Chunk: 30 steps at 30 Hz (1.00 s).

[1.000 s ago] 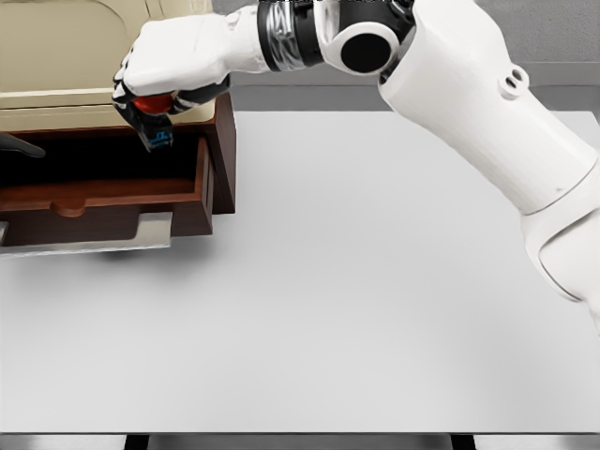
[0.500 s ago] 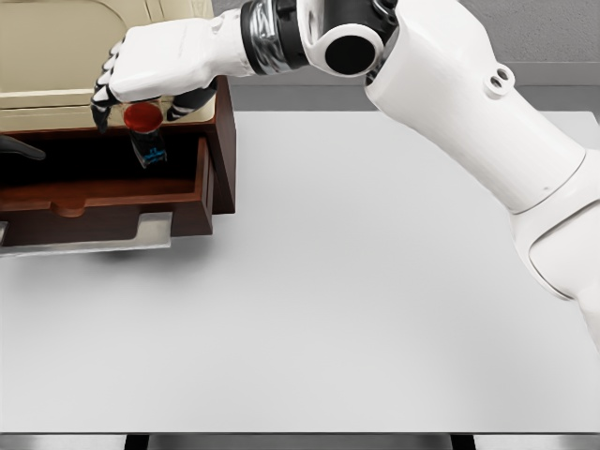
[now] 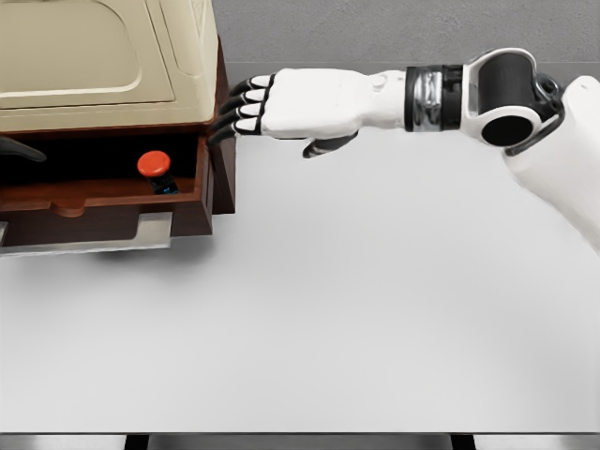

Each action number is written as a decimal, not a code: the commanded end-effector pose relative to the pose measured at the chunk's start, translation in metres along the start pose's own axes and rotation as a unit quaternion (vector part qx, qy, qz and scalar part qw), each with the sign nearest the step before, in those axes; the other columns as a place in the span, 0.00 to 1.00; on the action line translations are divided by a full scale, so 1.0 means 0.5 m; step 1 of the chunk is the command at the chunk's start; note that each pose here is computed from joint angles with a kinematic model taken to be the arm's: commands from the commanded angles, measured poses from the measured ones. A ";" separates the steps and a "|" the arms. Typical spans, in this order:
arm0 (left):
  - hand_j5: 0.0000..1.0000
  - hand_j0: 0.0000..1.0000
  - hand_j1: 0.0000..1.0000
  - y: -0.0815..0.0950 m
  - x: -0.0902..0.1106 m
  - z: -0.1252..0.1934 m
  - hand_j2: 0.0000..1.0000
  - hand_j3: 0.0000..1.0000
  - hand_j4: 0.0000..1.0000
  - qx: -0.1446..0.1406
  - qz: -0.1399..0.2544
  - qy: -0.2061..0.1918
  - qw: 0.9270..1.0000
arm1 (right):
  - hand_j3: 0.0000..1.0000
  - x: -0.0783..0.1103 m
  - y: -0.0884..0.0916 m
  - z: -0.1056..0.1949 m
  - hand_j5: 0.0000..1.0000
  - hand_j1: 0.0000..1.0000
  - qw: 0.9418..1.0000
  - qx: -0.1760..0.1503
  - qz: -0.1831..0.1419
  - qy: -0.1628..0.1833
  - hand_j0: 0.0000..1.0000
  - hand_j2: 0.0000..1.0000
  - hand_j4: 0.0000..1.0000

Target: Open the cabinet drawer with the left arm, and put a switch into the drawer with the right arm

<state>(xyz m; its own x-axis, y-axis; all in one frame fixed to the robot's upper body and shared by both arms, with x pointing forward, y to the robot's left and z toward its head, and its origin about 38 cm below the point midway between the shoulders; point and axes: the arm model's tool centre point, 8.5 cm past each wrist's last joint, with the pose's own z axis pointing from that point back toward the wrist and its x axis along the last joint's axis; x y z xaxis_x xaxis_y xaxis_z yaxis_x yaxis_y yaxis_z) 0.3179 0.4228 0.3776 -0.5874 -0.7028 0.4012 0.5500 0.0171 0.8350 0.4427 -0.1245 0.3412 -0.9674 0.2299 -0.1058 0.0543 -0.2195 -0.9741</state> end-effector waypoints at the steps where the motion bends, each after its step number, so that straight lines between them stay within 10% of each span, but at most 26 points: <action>1: 0.96 0.96 0.96 0.007 0.003 0.001 0.96 0.96 0.96 0.004 -0.001 -0.001 1.000 | 1.00 -0.041 -0.056 0.128 1.00 1.00 0.997 -0.025 0.026 0.070 1.00 1.00 1.00; 11: 0.95 0.95 0.95 0.023 0.013 0.002 0.95 0.95 0.95 0.009 -0.013 -0.005 1.000 | 1.00 -0.049 0.093 0.108 1.00 1.00 0.995 0.056 -0.038 0.068 1.00 1.00 1.00; 18: 0.95 0.95 0.95 0.022 0.011 0.007 0.95 0.95 0.95 -0.020 -0.070 0.019 0.997 | 1.00 -0.075 0.120 0.135 1.00 1.00 0.992 0.068 -0.059 0.093 1.00 1.00 1.00; 30: 0.95 0.95 0.95 -0.013 0.009 -0.064 0.95 0.95 0.95 0.023 -0.089 -0.056 0.994 | 1.00 -0.093 0.141 0.148 1.00 1.00 0.988 0.075 -0.075 0.108 1.00 1.00 1.00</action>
<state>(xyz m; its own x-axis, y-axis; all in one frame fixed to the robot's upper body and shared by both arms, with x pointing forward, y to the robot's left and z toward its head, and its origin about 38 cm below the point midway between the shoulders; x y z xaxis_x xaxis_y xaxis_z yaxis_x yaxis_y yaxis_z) 0.3292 0.4008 0.3701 -0.7324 -0.6294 0.2598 0.3973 -0.0851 0.9137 0.4717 -0.2184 0.2920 -0.8894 0.4564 -0.0240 -0.1318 -0.3065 -0.9427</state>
